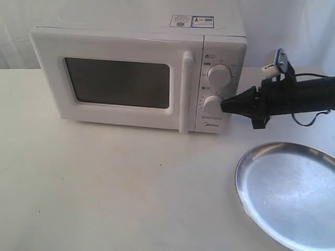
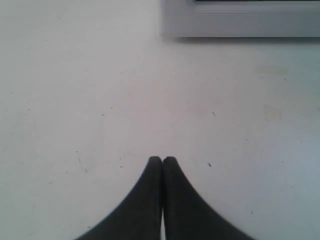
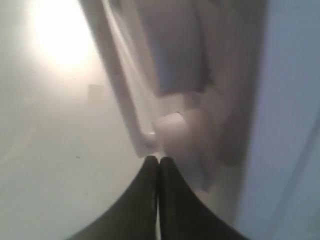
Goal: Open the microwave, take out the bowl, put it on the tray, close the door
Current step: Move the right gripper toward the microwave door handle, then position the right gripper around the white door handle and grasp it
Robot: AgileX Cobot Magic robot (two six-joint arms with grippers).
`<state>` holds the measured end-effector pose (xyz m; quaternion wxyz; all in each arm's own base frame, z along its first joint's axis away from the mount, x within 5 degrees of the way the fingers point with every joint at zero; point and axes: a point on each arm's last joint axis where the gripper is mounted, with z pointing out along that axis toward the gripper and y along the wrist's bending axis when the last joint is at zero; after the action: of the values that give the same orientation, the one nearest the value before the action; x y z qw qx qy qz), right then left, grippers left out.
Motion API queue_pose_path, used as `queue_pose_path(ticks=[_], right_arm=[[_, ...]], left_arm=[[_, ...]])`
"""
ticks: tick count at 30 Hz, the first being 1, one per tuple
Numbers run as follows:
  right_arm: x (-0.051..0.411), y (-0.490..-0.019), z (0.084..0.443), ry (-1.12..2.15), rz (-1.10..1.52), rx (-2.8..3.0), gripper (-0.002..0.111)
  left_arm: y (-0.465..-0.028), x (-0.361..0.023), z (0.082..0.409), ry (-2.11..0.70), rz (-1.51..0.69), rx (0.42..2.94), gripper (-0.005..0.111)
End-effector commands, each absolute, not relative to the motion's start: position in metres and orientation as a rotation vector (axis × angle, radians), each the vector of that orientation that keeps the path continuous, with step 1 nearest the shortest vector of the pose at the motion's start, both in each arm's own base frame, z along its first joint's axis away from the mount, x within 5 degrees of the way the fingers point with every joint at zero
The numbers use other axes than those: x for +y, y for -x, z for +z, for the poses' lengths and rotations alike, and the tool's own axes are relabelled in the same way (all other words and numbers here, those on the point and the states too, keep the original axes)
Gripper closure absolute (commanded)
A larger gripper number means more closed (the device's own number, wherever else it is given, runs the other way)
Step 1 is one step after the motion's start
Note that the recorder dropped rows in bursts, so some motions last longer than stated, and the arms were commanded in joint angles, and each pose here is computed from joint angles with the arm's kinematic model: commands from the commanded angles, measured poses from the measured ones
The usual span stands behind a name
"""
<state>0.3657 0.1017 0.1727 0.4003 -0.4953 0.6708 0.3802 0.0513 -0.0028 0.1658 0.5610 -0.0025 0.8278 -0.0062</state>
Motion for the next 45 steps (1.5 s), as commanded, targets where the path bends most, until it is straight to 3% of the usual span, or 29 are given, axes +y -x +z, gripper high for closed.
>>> queue_pose_path(ticks=[1,4,9,11,16,19,22,24,25,26,31,37,45], right_arm=[[0.122,-0.344,0.191,1.494,1.001,1.558,0.108],[0.116,-0.335,0.206,1.566,0.962,1.589,0.108],[0.130,-0.336,0.215,1.416,1.007,1.514,0.108],[0.141,-0.335,0.213,1.382,1.040,1.490,0.108],[0.167,-0.346,0.175,1.385,0.802,1.693,0.108],[0.170,-0.344,0.174,1.395,0.822,1.685,0.107],[0.174,-0.337,0.179,1.394,0.944,1.630,0.090],[0.177,-0.333,0.186,1.362,1.051,1.572,0.070],[0.178,-0.332,0.189,1.336,1.085,1.553,0.055],[0.179,-0.333,0.190,1.321,1.088,1.552,0.051],[0.189,-0.335,0.184,1.307,1.003,1.630,0.053],[0.199,-0.336,0.177,1.327,0.871,1.686,0.065],[0.179,-0.357,0.159,1.379,0.393,1.846,0.067]], left_arm=[[-0.051,-0.003,0.165,0.005,-0.025,1.948,0.107],[-0.051,-0.003,0.165,0.005,-0.025,1.948,0.107],[-0.051,-0.003,0.165,0.005,-0.025,1.948,0.107],[-0.051,-0.003,0.165,0.005,-0.025,1.948,0.107],[-0.051,-0.003,0.165,0.005,-0.025,1.948,0.107],[-0.051,-0.003,0.165,0.005,-0.025,1.948,0.107],[-0.051,-0.003,0.165,0.005,-0.025,1.948,0.107],[-0.051,-0.003,0.165,0.005,-0.025,1.948,0.107],[-0.051,-0.003,0.165,0.005,-0.025,1.948,0.107],[-0.051,-0.003,0.165,0.005,-0.025,1.948,0.107],[-0.051,-0.003,0.165,0.005,-0.025,1.948,0.107],[-0.051,-0.003,0.165,0.005,-0.025,1.948,0.107],[-0.051,-0.003,0.165,0.005,-0.025,1.948,0.107]])
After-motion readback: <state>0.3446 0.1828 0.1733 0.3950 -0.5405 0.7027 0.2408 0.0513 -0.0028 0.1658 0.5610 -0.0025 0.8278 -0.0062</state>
